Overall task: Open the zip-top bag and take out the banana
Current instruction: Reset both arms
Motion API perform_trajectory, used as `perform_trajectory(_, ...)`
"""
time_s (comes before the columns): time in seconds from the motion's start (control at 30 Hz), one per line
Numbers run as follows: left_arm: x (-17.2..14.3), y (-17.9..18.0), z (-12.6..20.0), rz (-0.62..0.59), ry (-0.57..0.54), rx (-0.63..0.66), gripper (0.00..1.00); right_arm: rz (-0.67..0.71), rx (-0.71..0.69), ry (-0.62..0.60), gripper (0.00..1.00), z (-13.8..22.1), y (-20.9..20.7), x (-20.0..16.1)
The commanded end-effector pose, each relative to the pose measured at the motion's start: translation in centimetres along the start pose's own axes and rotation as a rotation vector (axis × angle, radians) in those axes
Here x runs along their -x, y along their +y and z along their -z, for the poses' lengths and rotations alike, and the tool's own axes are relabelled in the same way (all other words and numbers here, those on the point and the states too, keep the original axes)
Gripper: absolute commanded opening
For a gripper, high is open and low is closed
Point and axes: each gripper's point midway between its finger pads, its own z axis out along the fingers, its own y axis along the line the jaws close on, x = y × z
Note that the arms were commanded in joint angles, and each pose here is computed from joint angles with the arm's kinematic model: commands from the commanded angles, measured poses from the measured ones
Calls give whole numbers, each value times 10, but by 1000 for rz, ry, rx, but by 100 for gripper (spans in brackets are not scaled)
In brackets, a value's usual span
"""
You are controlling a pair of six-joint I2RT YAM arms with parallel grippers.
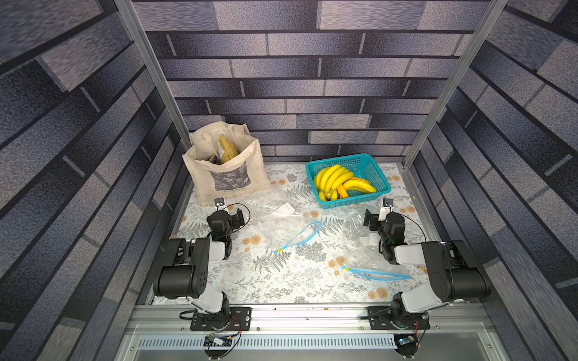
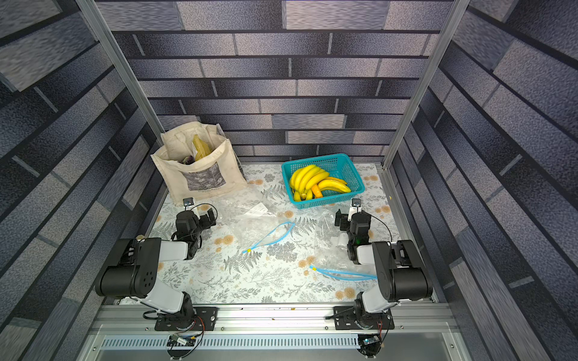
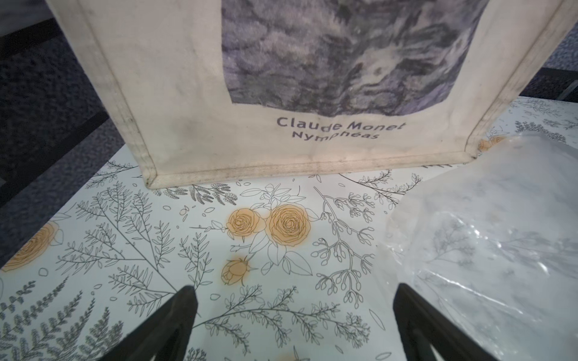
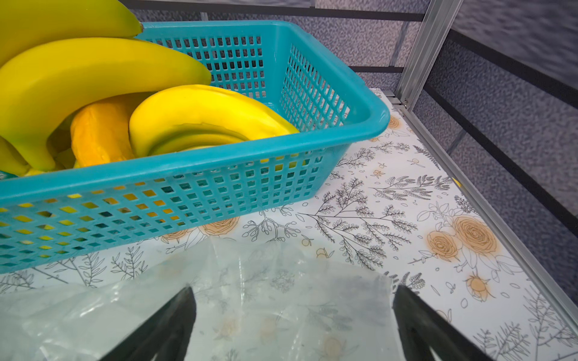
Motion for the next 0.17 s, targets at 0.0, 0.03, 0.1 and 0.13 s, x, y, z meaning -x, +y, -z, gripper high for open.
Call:
perform_trajectory(0.0,12,2,-1,-9,-20,-2,100,-11,-27,-23,100,-1,-2,7)
perform_trajectory(0.03,11,3,-1,-7,-21,-1,100,-27,-74,-26,100,0,-10,7)
perform_trajectory(0.1,11,2,-1,-8,-18,-2,100,-38,-101,-28,100,1,-14,7)
perform_trajectory(0.13,11,2,-1,-8,-21,-3,100,-39,-102,-29,100,1,-15,7)
